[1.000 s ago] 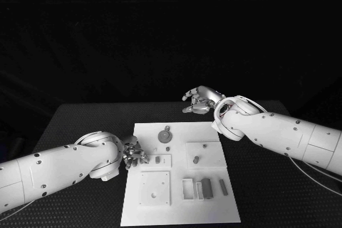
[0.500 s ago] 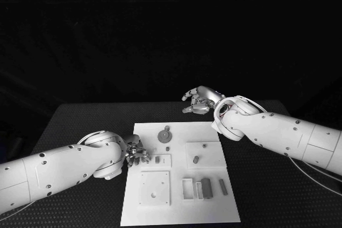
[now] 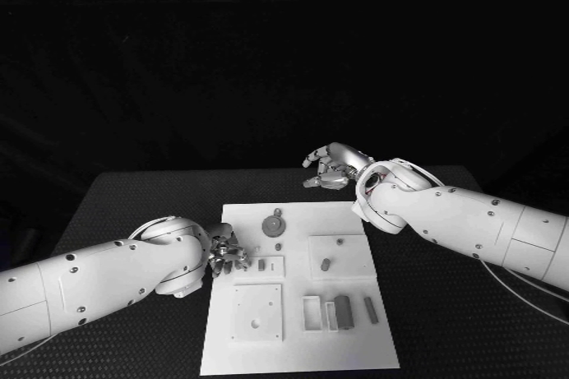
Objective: Assemble the parts on the task board
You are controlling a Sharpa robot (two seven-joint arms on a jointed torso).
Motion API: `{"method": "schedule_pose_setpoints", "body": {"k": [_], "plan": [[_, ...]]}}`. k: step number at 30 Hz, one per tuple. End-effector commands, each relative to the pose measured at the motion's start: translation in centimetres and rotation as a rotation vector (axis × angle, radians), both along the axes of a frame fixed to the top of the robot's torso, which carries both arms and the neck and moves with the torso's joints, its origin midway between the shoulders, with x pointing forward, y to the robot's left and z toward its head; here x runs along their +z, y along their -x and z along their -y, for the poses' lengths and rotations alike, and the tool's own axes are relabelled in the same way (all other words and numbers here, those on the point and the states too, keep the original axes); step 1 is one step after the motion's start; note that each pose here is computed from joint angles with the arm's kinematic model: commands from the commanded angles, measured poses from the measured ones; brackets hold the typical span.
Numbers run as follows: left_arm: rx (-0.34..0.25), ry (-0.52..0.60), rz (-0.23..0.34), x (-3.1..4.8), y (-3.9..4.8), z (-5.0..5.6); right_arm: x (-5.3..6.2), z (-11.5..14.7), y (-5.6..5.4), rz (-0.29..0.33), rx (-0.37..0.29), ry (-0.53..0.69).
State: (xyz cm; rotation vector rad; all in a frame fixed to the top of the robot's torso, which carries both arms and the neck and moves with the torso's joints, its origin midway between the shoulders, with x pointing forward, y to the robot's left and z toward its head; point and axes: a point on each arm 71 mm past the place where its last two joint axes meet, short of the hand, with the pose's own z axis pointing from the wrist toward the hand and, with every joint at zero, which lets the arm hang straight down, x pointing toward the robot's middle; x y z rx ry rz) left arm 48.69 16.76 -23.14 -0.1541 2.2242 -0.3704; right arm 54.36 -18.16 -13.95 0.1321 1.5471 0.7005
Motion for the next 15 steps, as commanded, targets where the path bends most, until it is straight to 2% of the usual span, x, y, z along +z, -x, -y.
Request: {"method": "schedule_pose_setpoints", "body": {"k": [1, 15], "plan": [[-0.013, -0.056, -0.060, -1.05, 0.48, -0.25, -0.12, -0.07, 0.04, -0.007, 0.009, 0.006], [-0.011, -0.053, -0.060, -1.24, 0.52, -0.15, -0.21, -0.06, 0.06, -0.009, 0.009, 0.006]]}}
